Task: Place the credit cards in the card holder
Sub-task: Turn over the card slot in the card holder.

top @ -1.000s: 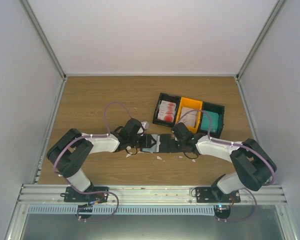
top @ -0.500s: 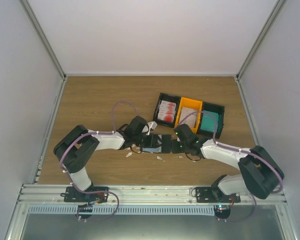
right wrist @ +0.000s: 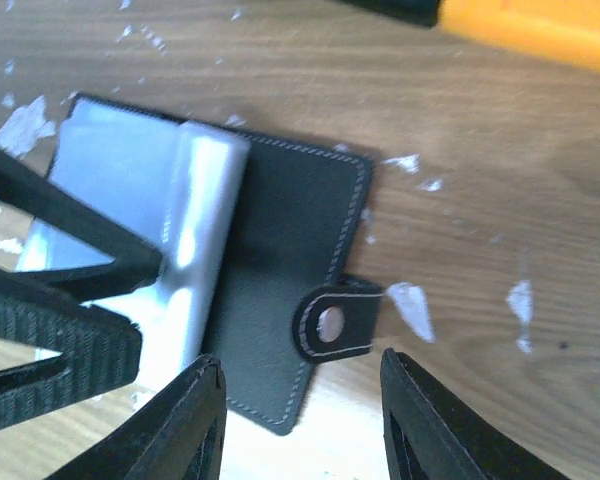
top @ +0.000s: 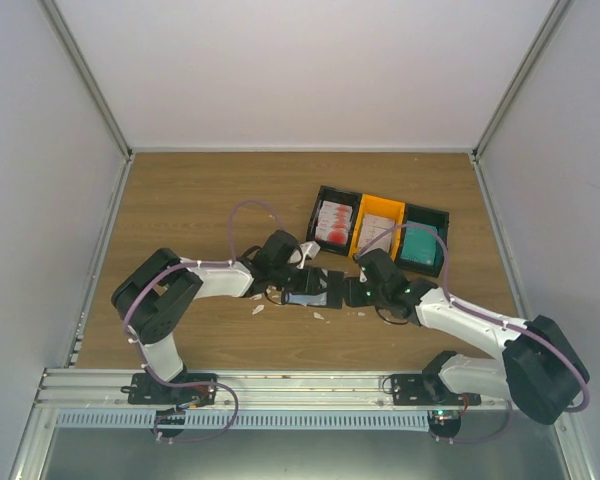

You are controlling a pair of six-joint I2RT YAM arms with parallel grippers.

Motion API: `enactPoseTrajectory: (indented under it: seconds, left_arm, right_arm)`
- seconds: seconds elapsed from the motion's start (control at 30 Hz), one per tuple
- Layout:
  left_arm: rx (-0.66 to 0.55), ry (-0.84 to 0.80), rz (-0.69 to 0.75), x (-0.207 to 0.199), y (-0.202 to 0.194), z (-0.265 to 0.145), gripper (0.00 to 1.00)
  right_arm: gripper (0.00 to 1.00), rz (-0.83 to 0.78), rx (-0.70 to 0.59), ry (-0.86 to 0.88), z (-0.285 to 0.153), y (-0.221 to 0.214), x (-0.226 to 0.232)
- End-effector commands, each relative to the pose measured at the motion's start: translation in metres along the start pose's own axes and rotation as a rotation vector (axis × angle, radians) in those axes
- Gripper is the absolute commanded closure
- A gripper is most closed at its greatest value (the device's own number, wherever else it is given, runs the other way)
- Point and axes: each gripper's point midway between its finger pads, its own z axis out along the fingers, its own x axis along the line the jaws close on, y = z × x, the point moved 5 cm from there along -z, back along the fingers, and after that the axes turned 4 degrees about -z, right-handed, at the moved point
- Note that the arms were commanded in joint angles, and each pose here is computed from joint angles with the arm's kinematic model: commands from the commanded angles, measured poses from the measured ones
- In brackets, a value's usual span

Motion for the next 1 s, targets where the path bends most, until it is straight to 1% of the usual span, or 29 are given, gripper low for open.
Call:
enactPoseTrajectory:
  seconds: [0.0,0.23,0.5,0.6,0.73,0.97]
  left_arm:
    - [-0.006,-0.073,0.042,-0.018,0.007,0.004,0.5]
    - [0.003,-0.1,0.046,-0.024,0.011,0.008,0.5]
    - [0.011,-0.096,0.037,-0.021,0.011,0.013,0.51]
    - [0.014,-0.092,0.025,-0.02,0.011,0.014,0.52]
    - [0.008,-0.097,0.003,-0.022,0.012,0.012,0.53]
    - [0.035,-0.153,-0.024,-0.025,0.009,0.017,0.58]
  right_arm:
    - [0.56,-0.028,0.02,0.15,0.003,-0.006,0.015]
    - [0.52,-0.013,0.056,0.2,0.008,-0.021,0.016]
    - [0.51,0.02,0.07,0.205,0.014,-0.022,0.017]
    - [0.52,0.055,0.059,0.154,0.014,-0.021,0.01]
    - [0.52,0.109,0.014,0.05,0.009,-0.018,-0.003]
    - [0.56,0.156,-0.091,-0.05,-0.012,0.001,-0.013]
